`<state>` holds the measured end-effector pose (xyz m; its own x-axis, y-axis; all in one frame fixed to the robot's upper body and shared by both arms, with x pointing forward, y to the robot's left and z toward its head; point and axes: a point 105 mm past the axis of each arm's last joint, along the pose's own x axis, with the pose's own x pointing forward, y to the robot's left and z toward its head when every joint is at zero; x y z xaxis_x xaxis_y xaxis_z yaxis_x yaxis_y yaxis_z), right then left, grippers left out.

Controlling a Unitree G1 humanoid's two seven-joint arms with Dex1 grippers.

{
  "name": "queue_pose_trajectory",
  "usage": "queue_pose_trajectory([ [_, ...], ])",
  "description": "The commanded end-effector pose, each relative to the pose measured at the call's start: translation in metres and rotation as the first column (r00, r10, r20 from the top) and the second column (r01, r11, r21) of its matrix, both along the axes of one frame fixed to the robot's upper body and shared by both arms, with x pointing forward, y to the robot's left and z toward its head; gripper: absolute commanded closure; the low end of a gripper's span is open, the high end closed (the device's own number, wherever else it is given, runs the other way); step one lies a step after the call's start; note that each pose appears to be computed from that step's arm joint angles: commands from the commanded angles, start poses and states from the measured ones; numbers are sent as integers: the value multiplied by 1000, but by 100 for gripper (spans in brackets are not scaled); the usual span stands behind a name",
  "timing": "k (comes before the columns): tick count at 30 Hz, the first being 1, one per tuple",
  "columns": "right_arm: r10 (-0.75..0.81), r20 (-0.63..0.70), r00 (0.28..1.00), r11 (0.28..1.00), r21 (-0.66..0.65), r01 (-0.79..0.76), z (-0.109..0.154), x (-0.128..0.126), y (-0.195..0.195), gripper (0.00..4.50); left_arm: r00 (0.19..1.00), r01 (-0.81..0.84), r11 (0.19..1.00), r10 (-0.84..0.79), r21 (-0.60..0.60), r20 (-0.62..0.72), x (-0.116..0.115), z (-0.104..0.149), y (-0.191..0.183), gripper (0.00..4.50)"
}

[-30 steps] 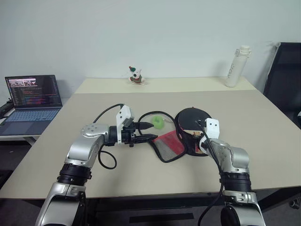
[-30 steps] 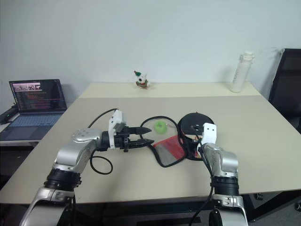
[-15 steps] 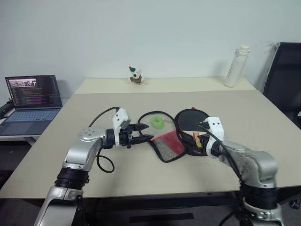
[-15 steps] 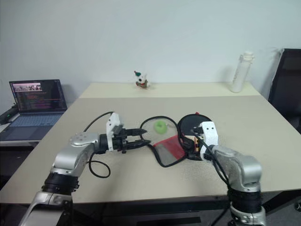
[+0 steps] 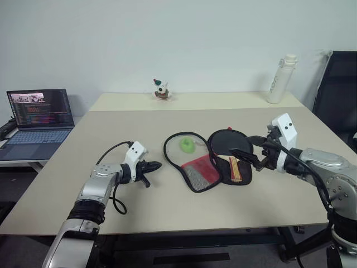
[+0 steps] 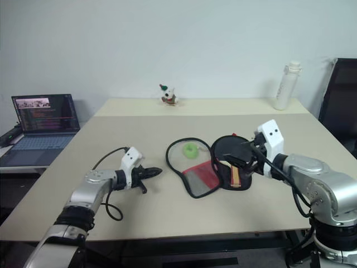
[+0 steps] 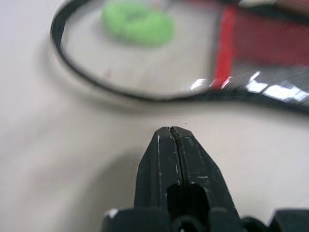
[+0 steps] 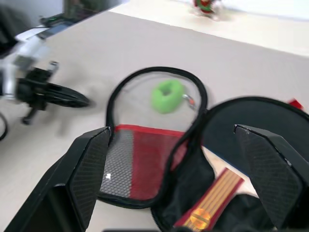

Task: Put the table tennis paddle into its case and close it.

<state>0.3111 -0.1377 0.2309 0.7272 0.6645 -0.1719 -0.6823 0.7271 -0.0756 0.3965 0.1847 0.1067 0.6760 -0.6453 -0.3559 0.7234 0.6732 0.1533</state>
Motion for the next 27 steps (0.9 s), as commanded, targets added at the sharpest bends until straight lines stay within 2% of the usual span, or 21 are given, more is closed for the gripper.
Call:
queue_pose_trajectory([
  [1,70,51,996,997,-32,-68,5,-10,8,0,999,16,1000,-17,19,40,10,6,-9,447],
  [9,212,36,977,975,-78,-208,-4,-33,11,0,995,96,995,-96,-4,17,19,3,-34,447],
  [17,169,47,984,982,-94,-164,-3,-28,3,0,978,205,978,-203,-35,54,25,16,-78,447],
  [27,28,0,1000,989,-143,-28,-2,-28,-35,0,861,474,866,-419,-158,286,16,114,-191,447],
])
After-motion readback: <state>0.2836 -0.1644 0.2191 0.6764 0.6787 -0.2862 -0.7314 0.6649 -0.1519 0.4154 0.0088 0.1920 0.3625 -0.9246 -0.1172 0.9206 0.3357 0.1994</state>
